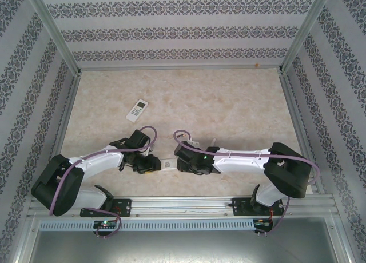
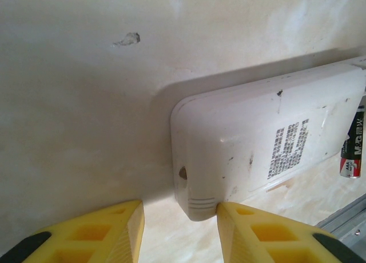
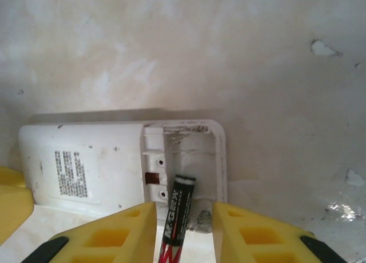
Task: Load the batteries into the remote control
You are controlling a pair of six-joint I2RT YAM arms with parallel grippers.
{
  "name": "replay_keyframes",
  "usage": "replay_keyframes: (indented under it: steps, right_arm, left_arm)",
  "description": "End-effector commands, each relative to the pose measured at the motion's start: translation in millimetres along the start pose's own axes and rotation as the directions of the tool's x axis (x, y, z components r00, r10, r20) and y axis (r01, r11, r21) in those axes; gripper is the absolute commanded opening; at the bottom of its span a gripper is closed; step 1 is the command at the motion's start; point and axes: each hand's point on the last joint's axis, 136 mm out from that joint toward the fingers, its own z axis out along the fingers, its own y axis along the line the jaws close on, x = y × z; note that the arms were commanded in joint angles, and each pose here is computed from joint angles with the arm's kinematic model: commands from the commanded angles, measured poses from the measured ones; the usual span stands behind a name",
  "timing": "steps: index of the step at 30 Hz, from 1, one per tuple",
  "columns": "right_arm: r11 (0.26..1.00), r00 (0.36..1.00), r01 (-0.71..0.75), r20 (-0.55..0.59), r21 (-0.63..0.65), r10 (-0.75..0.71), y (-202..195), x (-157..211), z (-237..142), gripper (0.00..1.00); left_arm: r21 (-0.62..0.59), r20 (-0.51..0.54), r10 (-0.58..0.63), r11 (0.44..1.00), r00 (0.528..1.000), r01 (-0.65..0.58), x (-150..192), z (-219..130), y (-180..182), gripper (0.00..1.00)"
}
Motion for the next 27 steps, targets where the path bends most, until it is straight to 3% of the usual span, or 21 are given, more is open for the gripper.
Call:
replay_keyframes:
  steps: [1, 20, 27]
  right_arm:
    - [1.0, 1.0, -0.004, -0.007, 0.005, 0.004, 1, 3, 0, 0.27]
    - [0.998, 0.999, 0.017, -0.048, 0.064, -0.014, -10, 5, 24, 0.13]
    - [0.995, 0.995, 0.104, 0.013, -0.014, -0.103, 6, -17, 29, 0.1]
  left_arm:
    - [-0.009, 0.047, 0.032, 0.999, 0.998, -0.032, -10, 13, 3, 0.39]
    - [-0.008, 0.05, 0.03, 1.0, 0.998, -0.03, -11, 15, 4, 0.39]
    - [-0.036, 0.056, 0.047, 0.998, 0.997, -0.045, -14, 14, 8, 0.39]
